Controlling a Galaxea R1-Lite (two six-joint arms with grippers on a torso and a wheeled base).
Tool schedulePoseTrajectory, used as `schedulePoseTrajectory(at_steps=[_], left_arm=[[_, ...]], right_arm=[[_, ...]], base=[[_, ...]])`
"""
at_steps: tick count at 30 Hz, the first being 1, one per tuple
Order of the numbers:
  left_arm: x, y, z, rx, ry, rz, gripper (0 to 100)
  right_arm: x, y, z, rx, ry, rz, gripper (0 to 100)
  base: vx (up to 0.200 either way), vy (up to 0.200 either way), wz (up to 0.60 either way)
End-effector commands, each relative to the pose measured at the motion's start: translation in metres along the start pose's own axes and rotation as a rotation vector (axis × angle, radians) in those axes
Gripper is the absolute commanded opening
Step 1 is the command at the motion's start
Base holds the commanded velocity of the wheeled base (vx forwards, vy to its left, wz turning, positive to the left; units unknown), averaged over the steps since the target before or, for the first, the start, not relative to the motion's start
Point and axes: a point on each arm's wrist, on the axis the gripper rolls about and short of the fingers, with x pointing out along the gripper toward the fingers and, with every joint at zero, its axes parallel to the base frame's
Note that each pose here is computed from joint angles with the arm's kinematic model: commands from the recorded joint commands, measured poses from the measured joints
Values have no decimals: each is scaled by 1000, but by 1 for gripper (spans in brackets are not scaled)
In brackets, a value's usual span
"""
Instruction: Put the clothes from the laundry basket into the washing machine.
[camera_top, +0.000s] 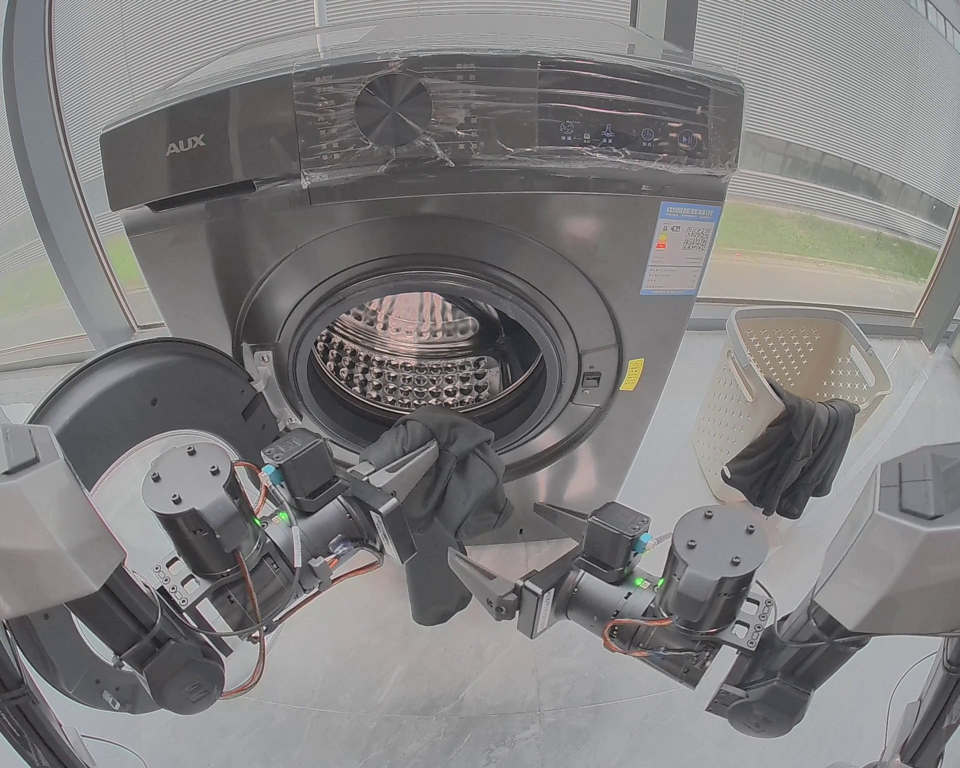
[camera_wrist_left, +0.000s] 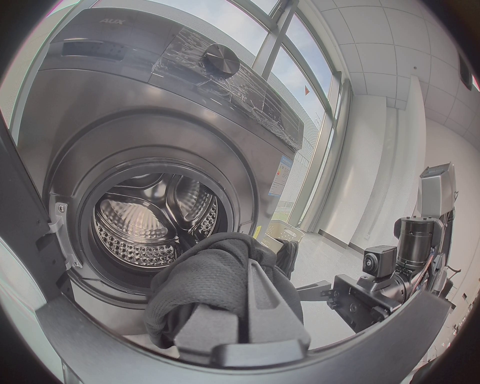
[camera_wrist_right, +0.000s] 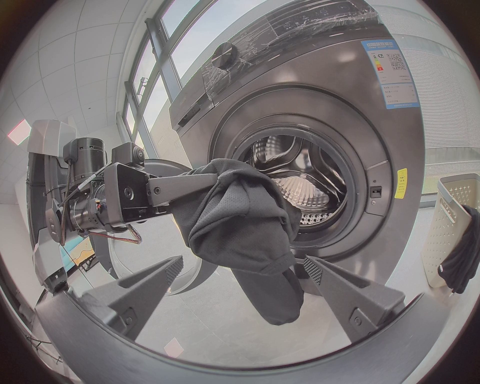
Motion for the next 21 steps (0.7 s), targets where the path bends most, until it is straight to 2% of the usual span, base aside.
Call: schedulePoseTrajectory(at_steps=[1, 8, 18, 19, 21], left_arm=[[0, 0, 0, 0, -4, 0, 0], [0, -1, 0, -1, -3, -5, 0], [-3, -3, -2, -4, 10, -11, 0], [-3, -3, -2, -4, 10, -11, 0], [-3, -3, -2, -4, 12, -11, 0]], right_arm=[[15, 3, -14, -1, 6, 10, 100], [36, 0, -14, 0, -40, -9, 100], [41, -7, -5, 4, -85, -63, 100], [41, -7, -5, 4, -85, -63, 0], [41, -7, -4, 5, -93, -60, 0]], base=[[0, 0, 0], [0, 0, 0], [0, 0, 0], [0, 0, 0], [0, 0, 0]])
